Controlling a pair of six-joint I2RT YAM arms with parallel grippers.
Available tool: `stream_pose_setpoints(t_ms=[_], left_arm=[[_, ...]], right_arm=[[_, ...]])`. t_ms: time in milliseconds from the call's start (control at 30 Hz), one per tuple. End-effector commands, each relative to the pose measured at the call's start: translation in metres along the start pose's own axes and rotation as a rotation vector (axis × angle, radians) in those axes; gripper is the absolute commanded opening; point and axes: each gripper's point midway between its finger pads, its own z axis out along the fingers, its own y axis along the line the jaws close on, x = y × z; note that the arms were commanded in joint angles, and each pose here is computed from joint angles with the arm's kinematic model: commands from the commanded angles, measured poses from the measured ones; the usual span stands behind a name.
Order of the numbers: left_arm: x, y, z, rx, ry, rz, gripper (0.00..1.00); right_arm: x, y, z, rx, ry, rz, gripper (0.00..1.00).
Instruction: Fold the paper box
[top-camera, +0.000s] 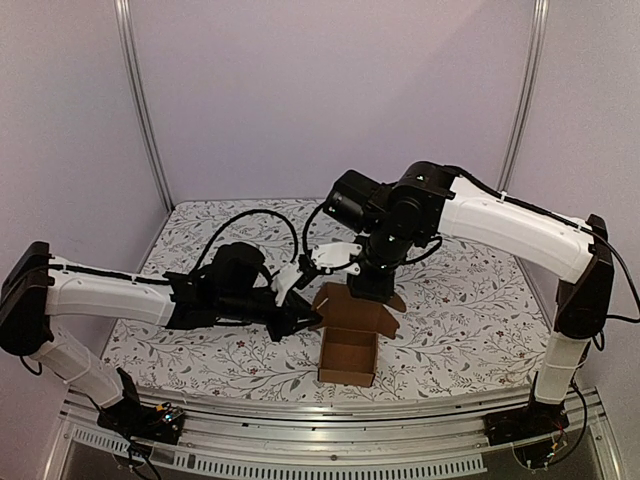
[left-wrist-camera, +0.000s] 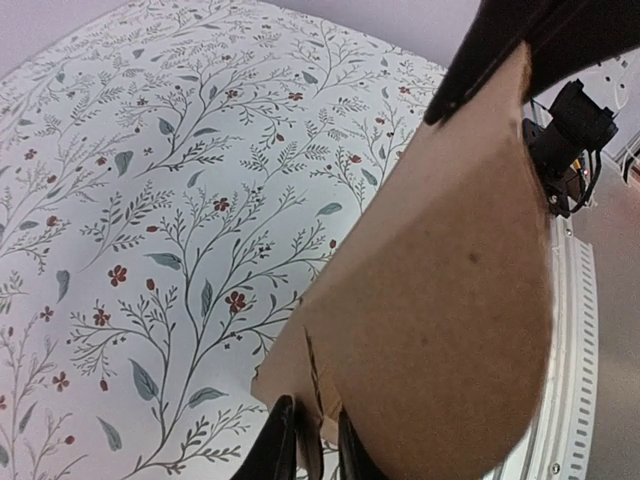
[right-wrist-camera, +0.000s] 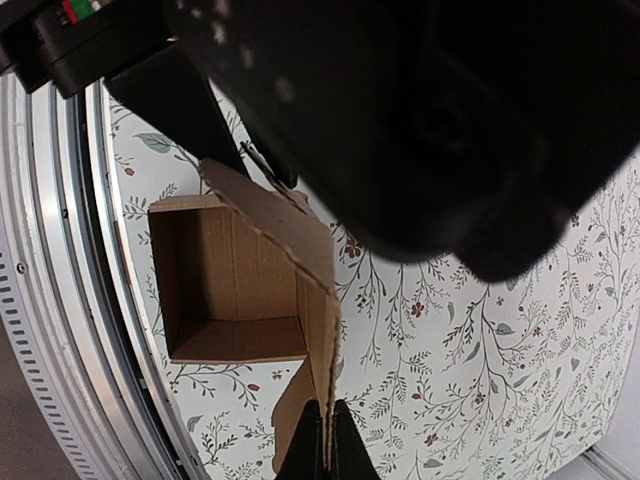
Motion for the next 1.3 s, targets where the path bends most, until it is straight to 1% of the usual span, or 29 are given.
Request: stream_pose_setpoints(t_ms=[0,67,167,267,333,400,500,533,700,800,833,867,900,1033,1100,1133,1200,1267], left_arm=[[-0.002,-0.004,0.003,0.0,0.006,0.018,0.13],[-0.001,-0.003,0.003,-0.004,0.013,0.016,0.09],[0.002,-0.003,0.004,-0.005,0.025,0.015,0.0],[0.004,-0.003,0.005,-0.004,0.032,0.012,0.0],[0.005,0.0,0.004,-0.022,0.036,0.012,0.0],[0.004,0.001,0.003,-0.036,0.035,0.013,0.0],[0.004,0.004,-0.001,-0.06,0.032,0.018,0.0],[0.004,0.005,-0.003,-0.066,0.031,0.02,0.0],[0.003,0.006,-0.006,-0.076,0.026,0.022,0.0],[0.0,0.006,-0.008,-0.079,0.018,0.022,0.0],[-0.001,0.005,-0.009,-0.078,0.016,0.022,0.0],[-0.002,0.005,-0.009,-0.078,0.014,0.022,0.0],[-0.003,0.005,-0.009,-0.078,0.011,0.022,0.0],[-0.002,0.005,-0.01,-0.082,0.019,0.023,0.0],[-0.001,0.005,-0.01,-0.083,0.024,0.019,0.0],[-0.001,0.006,-0.011,-0.089,0.026,0.018,0.0],[0.0,0.007,-0.011,-0.095,0.027,0.014,0.0],[0.0,0.008,-0.012,-0.102,0.026,0.006,0.0]], right_arm=[[-0.007,-0.002,0.001,-0.004,-0.018,0.013,0.0],[-0.006,-0.002,0.001,-0.003,-0.017,0.015,0.0],[-0.006,-0.004,0.002,0.006,-0.013,0.022,0.01],[-0.007,-0.009,0.001,0.02,-0.022,0.049,0.06],[-0.009,-0.015,-0.001,0.039,-0.039,0.078,0.16],[-0.009,-0.023,-0.005,0.056,-0.058,0.117,0.29],[-0.005,-0.032,-0.012,0.086,-0.095,0.18,0.47],[-0.002,-0.035,-0.019,0.104,-0.118,0.198,0.52],[0.011,-0.043,-0.039,0.149,-0.21,0.306,0.63],[0.027,-0.047,-0.044,0.186,-0.244,0.377,0.77],[0.033,-0.047,-0.046,0.199,-0.257,0.397,0.83],[0.041,-0.049,-0.05,0.217,-0.27,0.42,0.96],[0.048,-0.05,-0.049,0.23,-0.271,0.451,0.98],[0.073,-0.05,-0.046,0.275,-0.307,0.573,0.99],[0.093,-0.061,-0.048,0.385,-0.317,0.687,0.99],[0.103,-0.063,-0.05,0.412,-0.338,0.778,0.99],[0.113,-0.054,-0.037,0.386,-0.356,0.819,0.99],[0.111,-0.042,-0.031,0.323,-0.421,0.831,0.99]])
